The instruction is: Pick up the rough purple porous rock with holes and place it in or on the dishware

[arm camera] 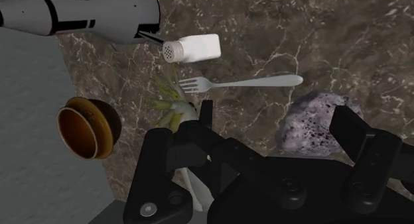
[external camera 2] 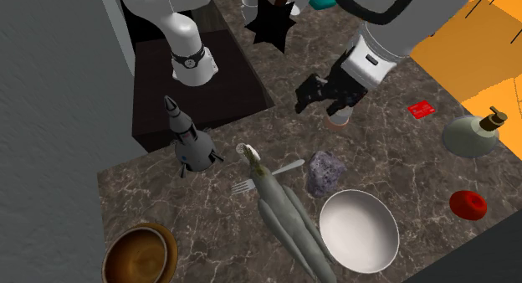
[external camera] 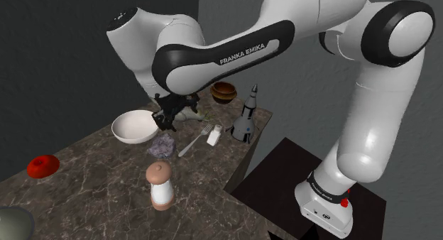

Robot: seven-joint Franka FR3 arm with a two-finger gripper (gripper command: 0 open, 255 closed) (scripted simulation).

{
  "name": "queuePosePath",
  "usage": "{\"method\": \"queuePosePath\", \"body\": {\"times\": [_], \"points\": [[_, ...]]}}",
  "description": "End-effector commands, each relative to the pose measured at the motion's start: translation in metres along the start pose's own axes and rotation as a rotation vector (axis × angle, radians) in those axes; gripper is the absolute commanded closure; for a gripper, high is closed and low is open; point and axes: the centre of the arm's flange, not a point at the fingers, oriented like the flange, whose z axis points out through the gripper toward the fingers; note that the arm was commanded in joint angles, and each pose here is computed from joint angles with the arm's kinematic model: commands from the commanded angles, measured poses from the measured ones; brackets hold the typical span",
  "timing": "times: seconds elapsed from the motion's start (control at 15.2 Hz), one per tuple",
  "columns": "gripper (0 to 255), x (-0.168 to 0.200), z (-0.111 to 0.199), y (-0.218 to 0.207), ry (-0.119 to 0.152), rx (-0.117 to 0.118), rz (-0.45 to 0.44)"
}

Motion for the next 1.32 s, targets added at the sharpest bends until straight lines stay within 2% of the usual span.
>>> {"method": "queuePosePath", "body": {"times": [0.0,0.59,1.06,1.25], "points": [[0,0.014,0.013,-0.029,-0.004,-0.034,0.018],[0,0.083,0.064,-0.134,-0.029,-0.166,0.085],[0,0.082,0.100,-0.128,-0.029,-0.166,0.085],[0,0.082,0.103,-0.127,-0.029,-0.166,0.085]]}}
